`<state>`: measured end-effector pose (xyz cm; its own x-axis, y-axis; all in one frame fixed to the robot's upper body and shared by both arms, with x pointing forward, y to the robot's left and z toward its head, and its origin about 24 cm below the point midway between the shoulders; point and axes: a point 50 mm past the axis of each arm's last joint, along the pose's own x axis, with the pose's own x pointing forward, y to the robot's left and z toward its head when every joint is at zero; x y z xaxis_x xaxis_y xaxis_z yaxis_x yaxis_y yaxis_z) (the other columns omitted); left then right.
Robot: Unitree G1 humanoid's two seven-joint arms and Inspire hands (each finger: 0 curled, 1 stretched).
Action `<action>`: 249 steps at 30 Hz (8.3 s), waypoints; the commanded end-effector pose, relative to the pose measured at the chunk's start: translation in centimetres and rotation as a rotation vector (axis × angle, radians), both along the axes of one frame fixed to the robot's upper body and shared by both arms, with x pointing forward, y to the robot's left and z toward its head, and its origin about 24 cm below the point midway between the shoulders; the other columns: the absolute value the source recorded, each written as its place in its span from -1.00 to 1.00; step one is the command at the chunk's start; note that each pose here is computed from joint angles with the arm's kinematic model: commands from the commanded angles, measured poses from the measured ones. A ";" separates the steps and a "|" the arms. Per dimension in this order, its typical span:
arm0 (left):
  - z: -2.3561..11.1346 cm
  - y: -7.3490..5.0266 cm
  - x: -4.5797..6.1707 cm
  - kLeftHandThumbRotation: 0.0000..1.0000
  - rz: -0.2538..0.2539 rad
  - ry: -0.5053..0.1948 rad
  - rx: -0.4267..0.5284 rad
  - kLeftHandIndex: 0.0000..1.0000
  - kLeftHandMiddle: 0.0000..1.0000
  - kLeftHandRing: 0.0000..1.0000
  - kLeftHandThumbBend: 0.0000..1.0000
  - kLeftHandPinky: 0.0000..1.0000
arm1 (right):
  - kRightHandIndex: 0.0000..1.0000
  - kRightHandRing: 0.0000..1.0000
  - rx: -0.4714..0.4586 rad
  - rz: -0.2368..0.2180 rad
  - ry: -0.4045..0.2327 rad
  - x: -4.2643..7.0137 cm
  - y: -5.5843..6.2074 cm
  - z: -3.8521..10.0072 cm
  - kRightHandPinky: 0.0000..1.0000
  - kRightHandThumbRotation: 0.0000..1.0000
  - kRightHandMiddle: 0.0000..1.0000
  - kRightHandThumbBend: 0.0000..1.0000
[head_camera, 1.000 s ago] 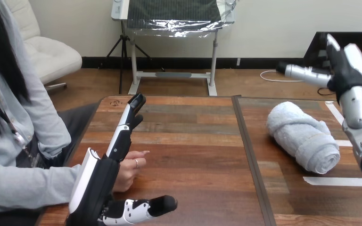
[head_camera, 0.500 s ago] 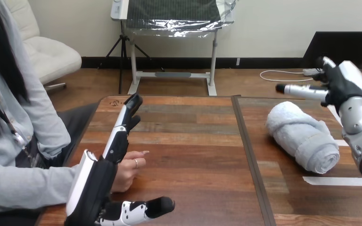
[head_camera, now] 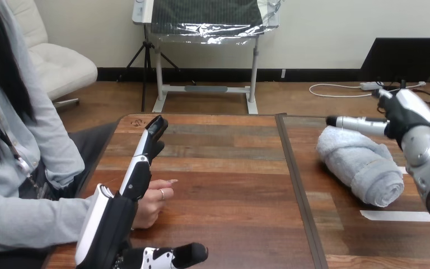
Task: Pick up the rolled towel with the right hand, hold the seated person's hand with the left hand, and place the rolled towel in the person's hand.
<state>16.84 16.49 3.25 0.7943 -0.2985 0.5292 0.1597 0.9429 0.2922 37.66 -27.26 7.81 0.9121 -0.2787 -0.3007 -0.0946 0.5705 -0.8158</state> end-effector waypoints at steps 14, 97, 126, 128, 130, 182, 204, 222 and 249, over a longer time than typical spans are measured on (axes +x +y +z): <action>2.2 -0.2 -0.3 0.28 -0.016 -0.111 -0.020 1.00 1.00 1.00 1.00 0.93 | 0.95 0.80 -0.091 0.037 0.194 -1.6 -0.1 -3.2 0.39 0.31 0.83 0.99; 3.1 0.1 -2.6 0.12 -0.030 -0.124 -0.063 1.00 1.00 1.00 1.00 0.90 | 0.01 0.13 -0.002 -0.126 0.074 -5.4 1.0 -9.0 -0.07 -1.00 0.20 0.76; 2.6 0.4 -2.3 0.23 -0.004 -0.096 0.086 1.00 1.00 1.00 1.00 0.89 | -0.02 -0.02 0.138 -0.072 -0.216 -4.3 3.0 -7.4 -0.08 -1.00 0.00 0.75; 2.6 0.4 -2.2 0.23 -0.012 -0.084 0.087 1.00 1.00 1.00 1.00 0.89 | -0.02 -0.03 0.145 -0.062 -0.234 -4.3 3.2 -7.3 -0.09 -1.00 0.00 0.75; 2.5 0.4 -2.1 0.19 -0.022 -0.076 0.085 1.00 1.00 1.00 1.00 0.90 | -0.02 -0.04 0.153 -0.057 -0.248 -4.2 3.3 -7.2 -0.09 -1.00 -0.01 0.75; 1.4 2.7 -1.0 -0.26 0.155 0.085 0.422 0.98 1.00 0.94 1.00 0.83 | -0.04 -0.25 0.407 0.136 -0.654 -4.4 8.2 -4.8 -0.33 -1.00 -0.12 0.70; 3.6 5.3 0.6 -0.34 0.207 0.083 0.688 0.86 0.85 0.78 1.00 0.68 | -0.05 -0.28 0.461 0.151 -0.714 -5.0 8.9 -4.9 -0.36 -1.00 -0.13 0.68; 7.1 7.9 3.5 -0.50 0.256 0.050 0.946 0.76 0.75 0.70 1.00 0.60 | -0.06 -0.29 0.494 0.186 -0.738 -5.6 9.2 -4.9 -0.38 -1.00 -0.12 0.65; 10.0 9.4 7.9 -0.48 0.255 0.055 1.086 0.73 0.72 0.70 1.00 0.60 | -0.05 -0.27 0.522 0.205 -0.739 -6.2 9.3 -5.4 -0.37 -1.00 -0.10 0.62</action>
